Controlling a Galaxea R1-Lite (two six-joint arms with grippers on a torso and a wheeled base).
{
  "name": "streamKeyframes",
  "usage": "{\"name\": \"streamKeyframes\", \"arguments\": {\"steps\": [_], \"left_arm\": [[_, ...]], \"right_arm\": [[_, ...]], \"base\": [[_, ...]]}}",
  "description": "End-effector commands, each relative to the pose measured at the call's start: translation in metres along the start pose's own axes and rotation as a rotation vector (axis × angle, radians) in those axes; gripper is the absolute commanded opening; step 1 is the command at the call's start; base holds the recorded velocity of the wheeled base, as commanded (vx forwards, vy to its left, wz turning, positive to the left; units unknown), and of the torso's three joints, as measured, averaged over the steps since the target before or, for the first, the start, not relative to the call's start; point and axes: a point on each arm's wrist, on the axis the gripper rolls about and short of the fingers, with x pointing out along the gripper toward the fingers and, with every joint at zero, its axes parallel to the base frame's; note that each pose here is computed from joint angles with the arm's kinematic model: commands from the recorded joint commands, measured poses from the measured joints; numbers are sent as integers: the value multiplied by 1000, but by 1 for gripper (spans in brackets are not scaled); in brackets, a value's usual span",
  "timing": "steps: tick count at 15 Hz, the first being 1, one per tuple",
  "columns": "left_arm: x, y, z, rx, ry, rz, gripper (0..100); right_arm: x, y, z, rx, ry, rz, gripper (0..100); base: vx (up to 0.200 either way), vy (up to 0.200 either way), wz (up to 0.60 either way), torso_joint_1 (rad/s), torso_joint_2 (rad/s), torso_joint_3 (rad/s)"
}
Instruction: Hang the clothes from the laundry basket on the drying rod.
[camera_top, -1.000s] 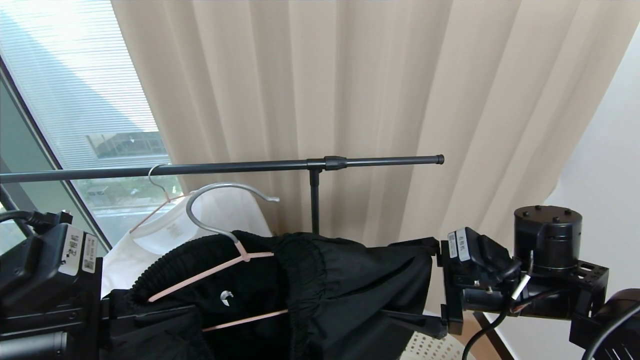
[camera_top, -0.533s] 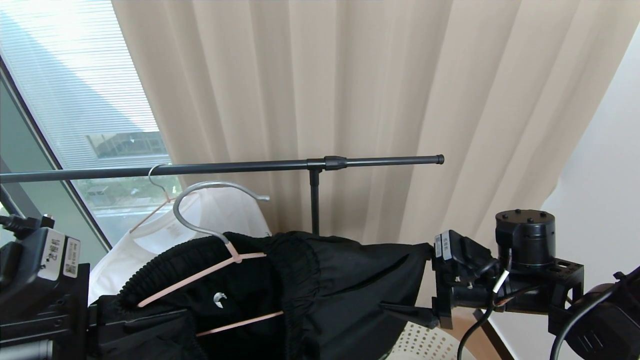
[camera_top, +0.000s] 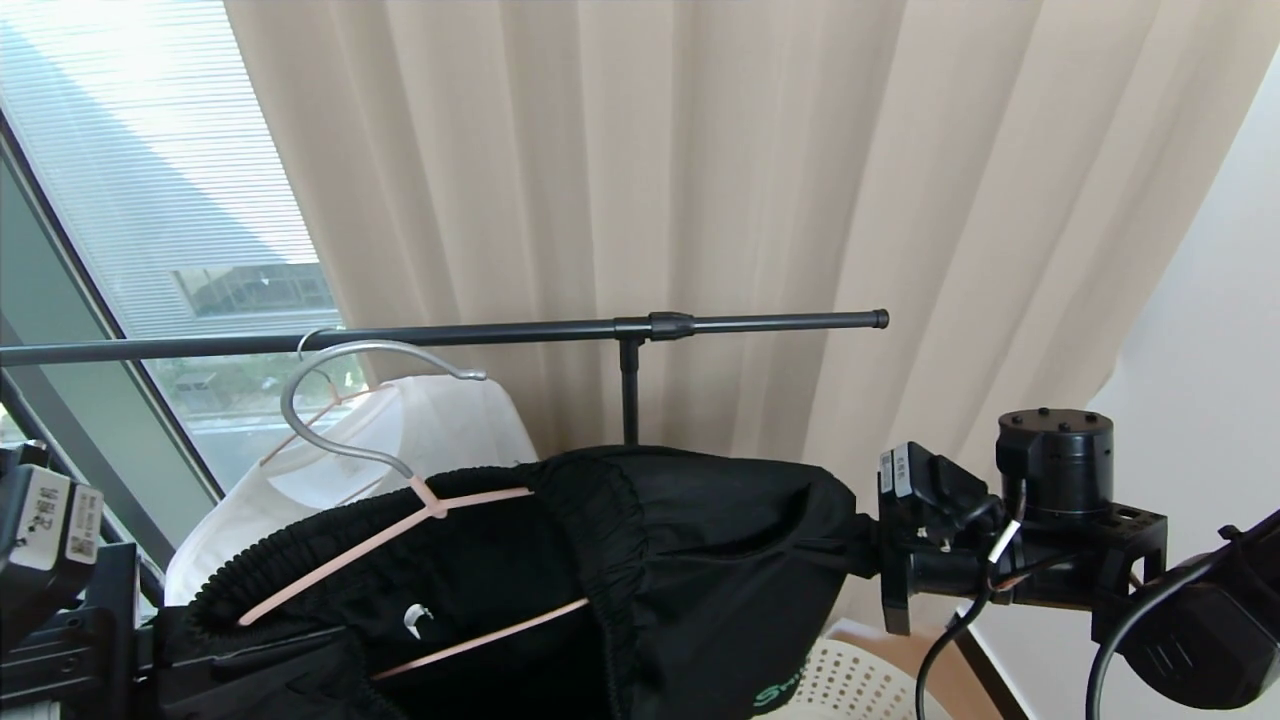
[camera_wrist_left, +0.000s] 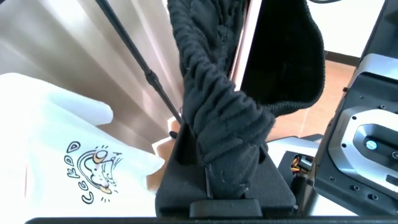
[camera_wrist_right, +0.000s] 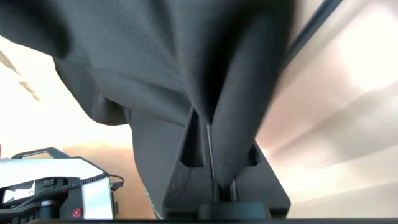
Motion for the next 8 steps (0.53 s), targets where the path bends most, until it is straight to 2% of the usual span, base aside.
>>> {"name": "streamKeyframes", "arguments": {"steps": [1,8], "left_arm": [[-4,-3,-3,-2,-4,13,0],[-12,-7,-1,-43,-30,37,0]], "right_arm": [[0,-6,-5,13,7,-12,0],[1,-14,-10,27,15,-30,0]], "base": [[0,0,0,0,0,0],[0,0,0,0,0,0]]}}
